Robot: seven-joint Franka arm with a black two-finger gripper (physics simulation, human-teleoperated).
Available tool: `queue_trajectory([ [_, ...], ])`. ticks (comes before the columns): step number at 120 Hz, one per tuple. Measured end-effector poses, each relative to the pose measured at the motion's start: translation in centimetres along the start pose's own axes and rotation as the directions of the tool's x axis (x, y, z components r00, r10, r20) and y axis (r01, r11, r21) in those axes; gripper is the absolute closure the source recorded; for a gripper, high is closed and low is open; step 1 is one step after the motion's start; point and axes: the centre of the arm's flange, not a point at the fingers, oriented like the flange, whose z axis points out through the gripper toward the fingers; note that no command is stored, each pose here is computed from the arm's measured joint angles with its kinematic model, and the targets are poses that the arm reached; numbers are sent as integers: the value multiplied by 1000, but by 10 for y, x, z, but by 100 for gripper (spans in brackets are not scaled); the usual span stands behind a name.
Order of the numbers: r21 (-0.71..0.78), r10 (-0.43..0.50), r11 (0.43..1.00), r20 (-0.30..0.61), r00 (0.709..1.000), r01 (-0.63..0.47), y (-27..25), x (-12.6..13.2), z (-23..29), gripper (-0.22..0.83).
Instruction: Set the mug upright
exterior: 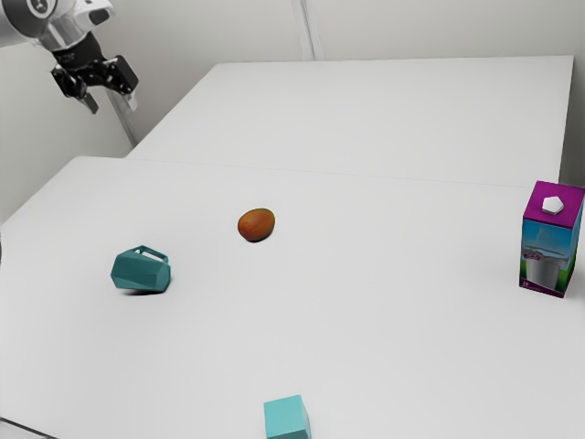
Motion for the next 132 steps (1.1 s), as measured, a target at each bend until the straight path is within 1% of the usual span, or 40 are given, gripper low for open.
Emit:
queue_trajectory([
  [13,-38,-21,999,15,1000,21,-1,-11,-11,2],
  [24,-66,-50,996,73,996,55,-11,-15,11,2],
  [32,-123,-133,981,122,984,148,-52,-25,35,2],
  [42,-228,-259,927,188,947,299,-122,-45,77,2],
  [49,-294,-307,884,220,926,363,-158,-54,107,2],
  [57,-358,-334,842,243,911,404,-191,-62,141,2],
  [65,-400,-332,819,256,908,412,-212,-65,173,2],
  [75,-445,-307,800,272,912,402,-223,-65,215,2],
  [86,-492,-280,775,298,913,398,-228,-66,269,2],
  [95,-521,-258,763,296,920,382,-229,-70,295,2],
  [103,-544,-248,748,301,921,380,-230,-79,320,2],
  [112,-564,-235,742,287,929,362,-233,-86,334,2],
  [120,-589,-222,727,283,933,352,-230,-101,342,2],
  [126,-611,-215,715,270,939,339,-227,-109,343,2],
  [132,-633,-207,706,245,947,319,-226,-111,340,2],
])
